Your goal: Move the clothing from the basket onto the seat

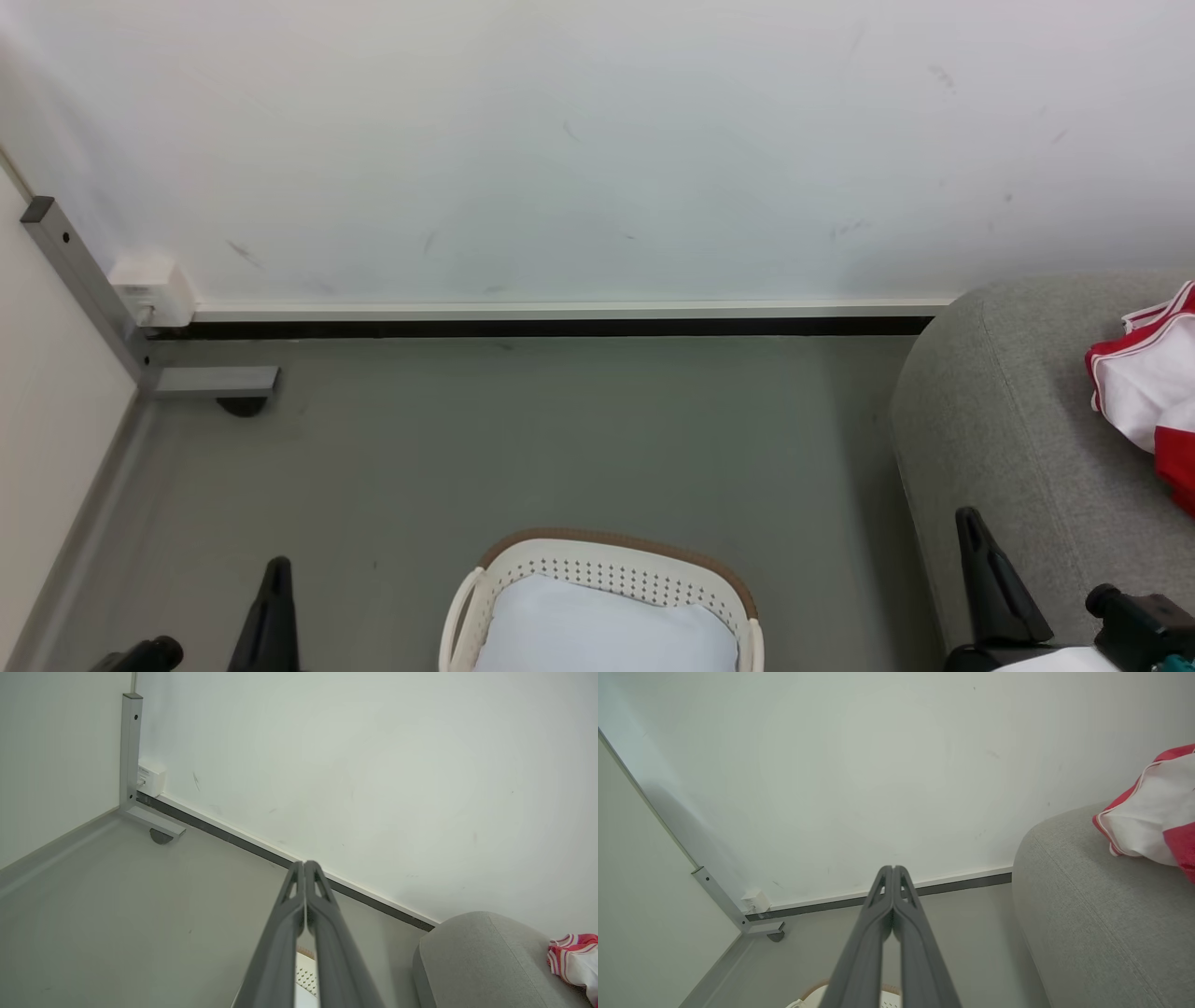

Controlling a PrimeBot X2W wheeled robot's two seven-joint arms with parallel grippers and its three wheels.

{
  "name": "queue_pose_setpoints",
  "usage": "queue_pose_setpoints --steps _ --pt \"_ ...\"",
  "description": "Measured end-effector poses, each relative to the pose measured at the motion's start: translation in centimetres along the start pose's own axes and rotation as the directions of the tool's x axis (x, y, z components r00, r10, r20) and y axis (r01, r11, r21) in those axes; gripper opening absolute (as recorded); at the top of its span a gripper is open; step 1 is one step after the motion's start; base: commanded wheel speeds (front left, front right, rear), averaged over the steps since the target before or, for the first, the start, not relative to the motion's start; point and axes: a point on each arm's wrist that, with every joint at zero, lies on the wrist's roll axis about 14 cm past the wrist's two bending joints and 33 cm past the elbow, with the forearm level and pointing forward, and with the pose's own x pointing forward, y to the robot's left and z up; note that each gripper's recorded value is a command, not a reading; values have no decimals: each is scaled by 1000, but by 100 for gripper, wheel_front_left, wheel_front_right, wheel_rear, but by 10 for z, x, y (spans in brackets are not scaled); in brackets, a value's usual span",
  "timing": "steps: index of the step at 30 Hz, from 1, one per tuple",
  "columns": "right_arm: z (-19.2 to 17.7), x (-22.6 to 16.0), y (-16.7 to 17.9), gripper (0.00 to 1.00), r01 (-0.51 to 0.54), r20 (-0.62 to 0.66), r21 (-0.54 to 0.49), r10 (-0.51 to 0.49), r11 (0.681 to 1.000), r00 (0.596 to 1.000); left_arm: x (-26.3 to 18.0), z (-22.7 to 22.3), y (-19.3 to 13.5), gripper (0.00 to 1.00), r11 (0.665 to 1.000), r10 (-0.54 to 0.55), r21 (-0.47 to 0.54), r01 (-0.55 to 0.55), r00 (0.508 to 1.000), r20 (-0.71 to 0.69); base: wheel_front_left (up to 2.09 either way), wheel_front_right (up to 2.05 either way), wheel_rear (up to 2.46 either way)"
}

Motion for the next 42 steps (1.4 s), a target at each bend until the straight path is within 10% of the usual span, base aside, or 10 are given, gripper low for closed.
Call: queue_pose_setpoints --steps 42 --pt "5 5 -33 0 127 -33 529 -129 839 991 13 -2 4 0 838 28 -543 -60 997 -67 0 0 0"
